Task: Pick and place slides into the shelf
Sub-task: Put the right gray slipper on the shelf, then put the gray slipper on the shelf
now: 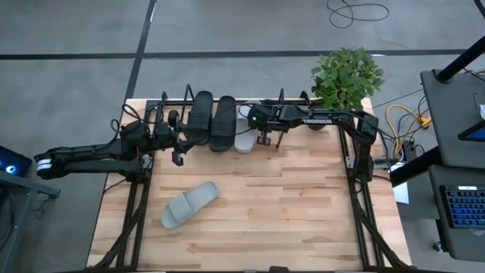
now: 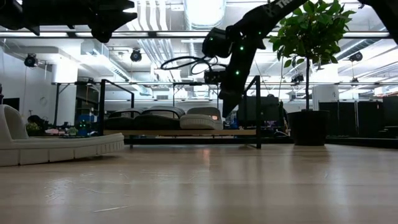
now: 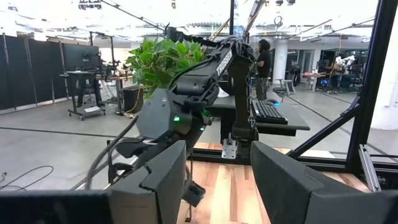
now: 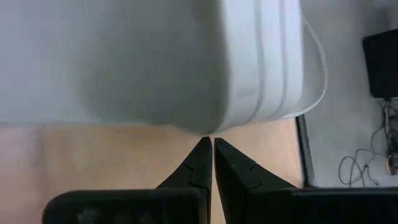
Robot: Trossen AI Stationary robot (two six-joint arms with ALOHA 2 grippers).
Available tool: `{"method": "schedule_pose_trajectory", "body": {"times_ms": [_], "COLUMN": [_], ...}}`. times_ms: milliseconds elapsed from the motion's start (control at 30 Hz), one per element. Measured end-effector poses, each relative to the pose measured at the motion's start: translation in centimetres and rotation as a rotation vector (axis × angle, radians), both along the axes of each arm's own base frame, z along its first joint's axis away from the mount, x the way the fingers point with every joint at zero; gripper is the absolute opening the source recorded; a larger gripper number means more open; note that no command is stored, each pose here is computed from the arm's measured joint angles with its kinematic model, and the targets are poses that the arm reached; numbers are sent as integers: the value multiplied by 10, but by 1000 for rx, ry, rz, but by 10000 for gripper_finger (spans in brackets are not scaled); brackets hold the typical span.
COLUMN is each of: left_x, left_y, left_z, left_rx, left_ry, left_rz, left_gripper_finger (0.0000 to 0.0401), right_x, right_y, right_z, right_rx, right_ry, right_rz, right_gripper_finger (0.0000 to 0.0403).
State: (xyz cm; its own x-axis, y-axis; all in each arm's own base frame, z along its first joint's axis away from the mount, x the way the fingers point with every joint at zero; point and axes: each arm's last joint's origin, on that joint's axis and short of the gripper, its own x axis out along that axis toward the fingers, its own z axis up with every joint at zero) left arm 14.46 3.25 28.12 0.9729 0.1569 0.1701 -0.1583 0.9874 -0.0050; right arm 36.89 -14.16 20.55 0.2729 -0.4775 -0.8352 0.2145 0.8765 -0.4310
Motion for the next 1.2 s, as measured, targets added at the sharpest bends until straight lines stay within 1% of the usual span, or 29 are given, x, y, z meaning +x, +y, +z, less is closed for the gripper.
{"method": "schedule_pose_trajectory", "body": {"times_ms": [167, 367, 633, 800, 1033, 1133, 1200], "left_x": [0, 0, 0, 0, 0, 0, 0], "left_y": [0, 0, 0, 0, 0, 0, 0], "left_z": [0, 0, 0, 0, 0, 0, 0], "left_rx": [0, 0, 7, 10, 25, 26, 31], "left_ry": [0, 0, 4, 1, 6, 5, 4], "left_rz": [-1, 0, 1, 1, 4, 5, 5], "left_gripper_finger": [167, 167, 167, 167, 167, 167, 167], "right_x": [7, 16, 15, 12, 12, 13, 16], "right_y": [-14, -24, -31, -31, -30, -25, -18], "right_z": [-6, -9, -6, -3, 12, 27, 41], "right_rx": [-8, -16, -15, -22, -4, 16, 20], "right_ry": [20, 42, 43, 77, 95, 81, 60], "right_rz": [-2, 10, 1, -15, -38, -83, -91], "right_gripper_finger": [9, 8, 8, 8, 8, 8, 8]}}
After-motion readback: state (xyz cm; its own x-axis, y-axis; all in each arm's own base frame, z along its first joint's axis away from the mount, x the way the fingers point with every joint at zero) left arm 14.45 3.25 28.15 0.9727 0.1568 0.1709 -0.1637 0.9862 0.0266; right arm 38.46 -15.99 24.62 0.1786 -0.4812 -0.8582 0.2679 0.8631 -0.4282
